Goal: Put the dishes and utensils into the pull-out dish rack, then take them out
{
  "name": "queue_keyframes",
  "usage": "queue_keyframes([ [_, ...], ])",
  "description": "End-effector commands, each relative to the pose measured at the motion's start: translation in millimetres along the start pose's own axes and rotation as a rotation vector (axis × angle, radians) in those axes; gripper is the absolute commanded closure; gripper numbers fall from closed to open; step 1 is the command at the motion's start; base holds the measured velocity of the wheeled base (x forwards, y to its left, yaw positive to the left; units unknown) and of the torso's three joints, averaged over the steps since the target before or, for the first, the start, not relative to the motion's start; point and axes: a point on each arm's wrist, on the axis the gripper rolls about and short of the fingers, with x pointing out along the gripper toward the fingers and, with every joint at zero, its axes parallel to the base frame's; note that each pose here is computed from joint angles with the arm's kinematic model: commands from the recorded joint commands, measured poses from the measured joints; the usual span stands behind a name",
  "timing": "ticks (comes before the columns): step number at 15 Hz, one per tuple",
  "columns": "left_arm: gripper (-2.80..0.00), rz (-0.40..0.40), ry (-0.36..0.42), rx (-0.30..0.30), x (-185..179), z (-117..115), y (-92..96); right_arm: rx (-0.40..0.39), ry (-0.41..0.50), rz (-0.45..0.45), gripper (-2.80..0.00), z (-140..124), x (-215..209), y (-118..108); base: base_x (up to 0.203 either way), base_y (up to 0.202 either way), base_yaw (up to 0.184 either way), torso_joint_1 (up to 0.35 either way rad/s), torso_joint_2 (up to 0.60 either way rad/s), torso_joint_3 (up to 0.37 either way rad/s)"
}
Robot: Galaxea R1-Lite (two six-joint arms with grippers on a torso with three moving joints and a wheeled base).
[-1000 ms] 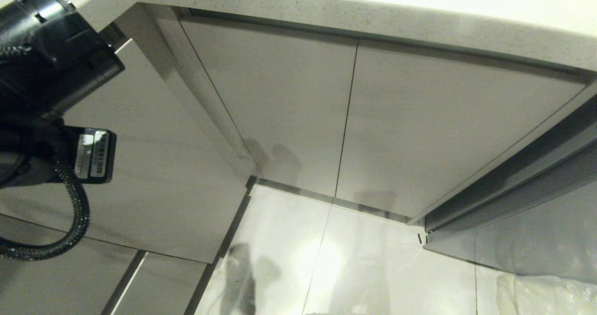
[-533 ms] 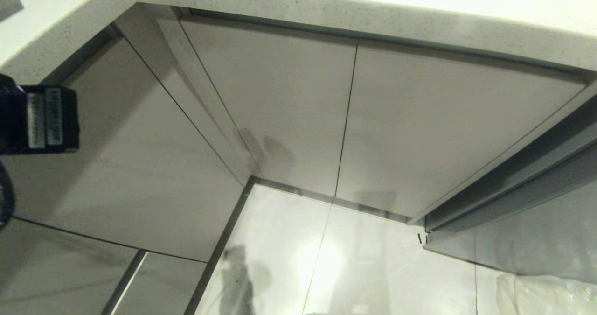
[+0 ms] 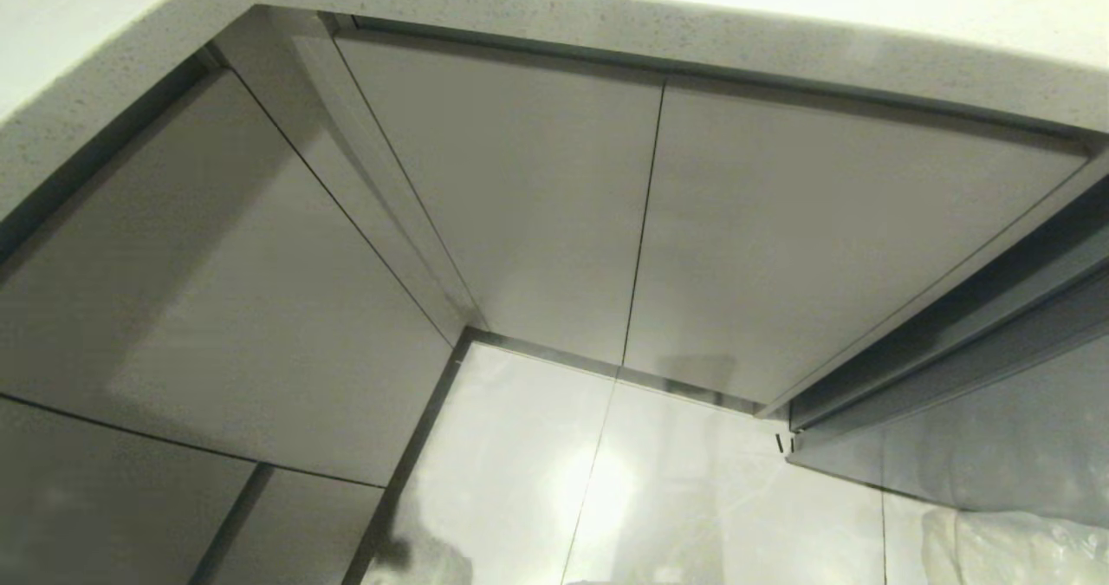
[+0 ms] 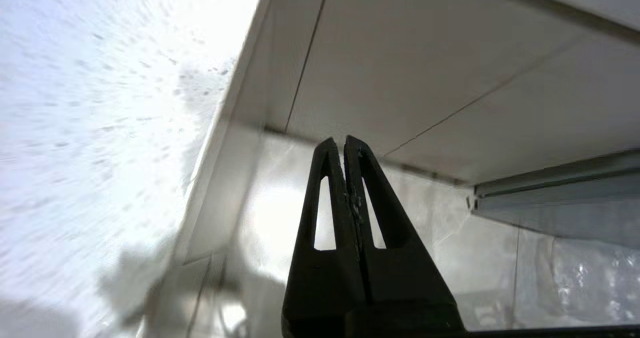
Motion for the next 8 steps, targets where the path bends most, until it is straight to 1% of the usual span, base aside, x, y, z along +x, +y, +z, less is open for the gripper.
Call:
queue_keyframes([
  [1, 0.00, -0.016, -0.128, 0.036, -57.8, -19.1, 8.8, 0.000, 0.001, 0.000, 0.00, 0.0, 0.1, 0.0, 0.000, 0.000, 0.000, 0.000, 0.00, 0.000],
  [3, 0.00, 0.010, -0.211, 0.074, -85.7, -41.3, 6.5, 0.000, 0.001, 0.000, 0.00, 0.0, 0.1, 0.0, 0.000, 0.000, 0.000, 0.000, 0.00, 0.000],
  [4, 0.00, 0.020, -0.236, 0.083, -94.9, -57.8, 5.1, 0.000, 0.001, 0.000, 0.00, 0.0, 0.1, 0.0, 0.000, 0.000, 0.000, 0.000, 0.00, 0.000],
  [6, 0.00, 0.064, -0.266, 0.102, -100.8, -98.0, 2.0, 0.000, 0.001, 0.000, 0.00, 0.0, 0.1, 0.0, 0.000, 0.000, 0.000, 0.000, 0.00, 0.000],
  [8, 0.00, 0.104, -0.310, 0.155, -105.8, -140.0, 0.8, 0.000, 0.001, 0.000, 0.00, 0.0, 0.1, 0.0, 0.000, 0.000, 0.000, 0.000, 0.00, 0.000],
])
